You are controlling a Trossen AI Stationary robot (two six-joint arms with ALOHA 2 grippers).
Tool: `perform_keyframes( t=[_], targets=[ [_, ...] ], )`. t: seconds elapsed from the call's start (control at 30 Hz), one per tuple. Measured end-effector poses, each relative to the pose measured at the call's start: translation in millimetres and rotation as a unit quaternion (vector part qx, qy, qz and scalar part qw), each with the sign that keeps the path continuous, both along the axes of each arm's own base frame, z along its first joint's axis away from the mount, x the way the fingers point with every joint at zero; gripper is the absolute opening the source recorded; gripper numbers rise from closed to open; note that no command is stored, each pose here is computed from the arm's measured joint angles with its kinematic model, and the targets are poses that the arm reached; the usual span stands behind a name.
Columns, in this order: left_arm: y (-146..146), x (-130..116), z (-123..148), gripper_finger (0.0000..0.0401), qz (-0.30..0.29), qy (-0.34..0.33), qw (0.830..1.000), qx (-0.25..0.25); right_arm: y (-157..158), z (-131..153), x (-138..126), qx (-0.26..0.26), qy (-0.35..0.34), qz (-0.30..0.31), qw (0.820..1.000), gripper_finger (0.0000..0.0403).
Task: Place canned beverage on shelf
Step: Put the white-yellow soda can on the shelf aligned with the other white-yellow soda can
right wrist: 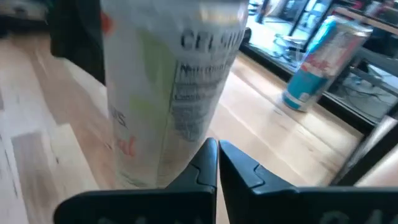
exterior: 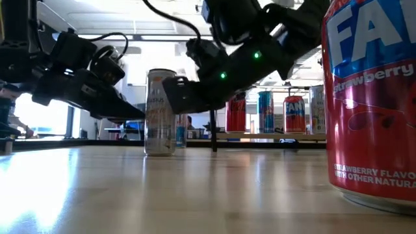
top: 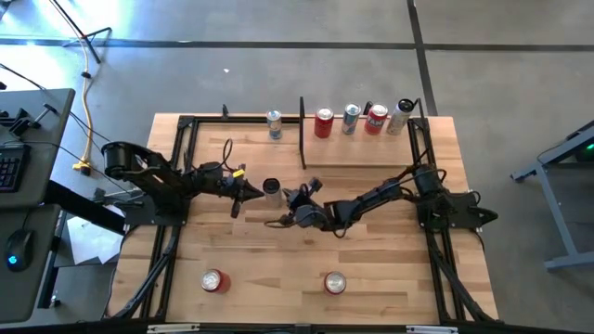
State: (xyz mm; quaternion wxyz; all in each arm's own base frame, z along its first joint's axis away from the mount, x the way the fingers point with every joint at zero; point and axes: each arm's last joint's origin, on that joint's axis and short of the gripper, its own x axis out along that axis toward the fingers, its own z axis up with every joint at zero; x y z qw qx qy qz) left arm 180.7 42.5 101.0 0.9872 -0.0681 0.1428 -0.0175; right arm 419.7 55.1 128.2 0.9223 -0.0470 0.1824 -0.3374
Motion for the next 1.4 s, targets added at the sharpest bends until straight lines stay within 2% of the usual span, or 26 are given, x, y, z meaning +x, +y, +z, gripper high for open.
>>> perform_keyframes(
  t=[0.17,0.3,0.37,0.43,0.53,0.63,0.7,0.8,1.03,1.13,1.23,1.4],
  targets=[
    [-9.0,2.4,0.6,0.0000,-0.009,-0.002,1.000,0.005,-15.6,5.0,-8.3,-0.011,0.031,0.012,0.999,0.0000],
    [-13.4,2.7,0.2,0.0000,0.011,0.000,1.000,0.016,-17.1,29.4,-32.1,-0.022,0.035,0.017,0.999,0.0000],
    [-14.5,2.7,0.2,0.0000,0.013,0.000,1.000,0.018,-16.5,35.8,-49.6,-0.013,0.027,0.043,0.999,0.0000],
    [-16.2,1.6,0.8,0.0000,0.009,-0.006,1.000,0.019,-17.2,40.6,-65.5,0.015,-0.028,0.098,0.995,0.0000],
    [-18.0,-0.4,1.5,0.0000,0.007,-0.015,1.000,0.020,-22.9,35.4,-86.9,0.050,-0.133,0.190,0.971,0.0000],
    [-18.7,-1.4,2.9,0.0000,0.011,-0.025,0.999,0.020,-28.6,28.9,-96.8,0.054,-0.190,0.214,0.957,0.0000],
    [-18.5,-1.3,3.2,0.0000,0.015,-0.026,0.999,0.017,-29.8,27.9,-95.9,0.037,-0.188,0.217,0.957,0.0007],
    [-18.5,-1.3,3.4,0.0000,0.016,-0.027,0.999,0.016,-27.3,29.5,-83.0,0.030,-0.165,0.229,0.959,0.0048],
    [-18.4,-1.3,3.2,0.0000,0.017,-0.026,0.999,0.017,-22.5,56.1,-42.0,0.060,-0.097,0.223,0.968,0.0230],
    [-18.4,-1.3,3.2,0.0000,0.017,-0.026,0.999,0.017,-21.5,65.1,-29.9,0.065,-0.092,0.209,0.971,0.0288],
    [-18.4,-1.3,3.2,0.0000,0.016,-0.026,0.999,0.018,-21.2,65.0,-21.6,0.053,-0.087,0.200,0.975,0.0312],
    [-18.4,-1.3,3.3,0.0000,0.016,-0.027,0.999,0.018,-23.9,60.6,-9.9,0.054,-0.091,0.193,0.975,0.0316]
  ],
)
